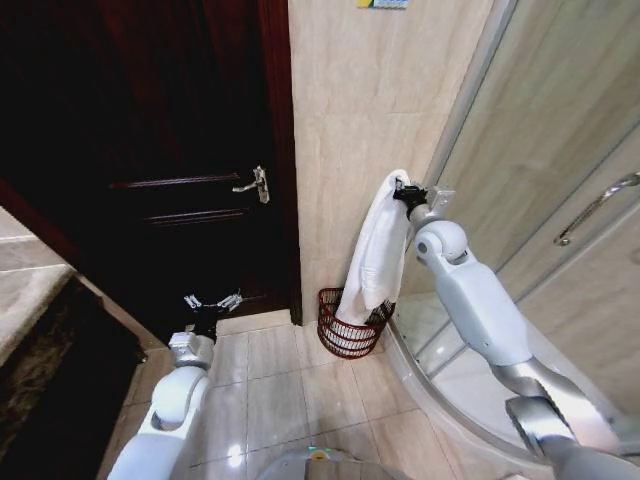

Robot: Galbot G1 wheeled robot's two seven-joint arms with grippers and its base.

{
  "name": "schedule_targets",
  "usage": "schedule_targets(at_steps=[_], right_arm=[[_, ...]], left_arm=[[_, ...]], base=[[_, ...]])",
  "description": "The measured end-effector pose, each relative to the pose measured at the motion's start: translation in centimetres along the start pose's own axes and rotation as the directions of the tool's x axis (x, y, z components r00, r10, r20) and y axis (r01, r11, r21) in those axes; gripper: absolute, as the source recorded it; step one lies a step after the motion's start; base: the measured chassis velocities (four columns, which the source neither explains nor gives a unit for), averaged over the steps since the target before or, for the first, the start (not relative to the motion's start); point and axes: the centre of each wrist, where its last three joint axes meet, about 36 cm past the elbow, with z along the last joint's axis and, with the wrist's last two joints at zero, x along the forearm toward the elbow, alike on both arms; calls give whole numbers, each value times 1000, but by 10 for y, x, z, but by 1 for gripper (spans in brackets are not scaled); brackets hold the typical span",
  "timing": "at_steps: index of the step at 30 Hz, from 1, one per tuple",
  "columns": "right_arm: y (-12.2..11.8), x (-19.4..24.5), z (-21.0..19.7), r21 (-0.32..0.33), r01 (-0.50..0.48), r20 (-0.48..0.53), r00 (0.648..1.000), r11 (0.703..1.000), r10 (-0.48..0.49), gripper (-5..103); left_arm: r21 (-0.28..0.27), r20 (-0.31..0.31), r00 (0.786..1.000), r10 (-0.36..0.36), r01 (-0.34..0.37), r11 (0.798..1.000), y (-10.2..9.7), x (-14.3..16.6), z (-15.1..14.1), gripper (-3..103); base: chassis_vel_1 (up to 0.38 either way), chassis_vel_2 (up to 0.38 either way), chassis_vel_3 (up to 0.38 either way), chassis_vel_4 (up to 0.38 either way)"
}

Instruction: Discard the used towel into the hamper.

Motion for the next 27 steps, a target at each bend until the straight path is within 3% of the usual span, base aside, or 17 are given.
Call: schedule_targets(at_steps=[27], right_arm=[[2, -10, 48, -2, -19, -28, 999, 1000, 19, 5]], left_arm=[[-4, 13, 1000, -10, 10, 1000, 6, 7, -5, 100]], base=[[0, 0, 0, 0]])
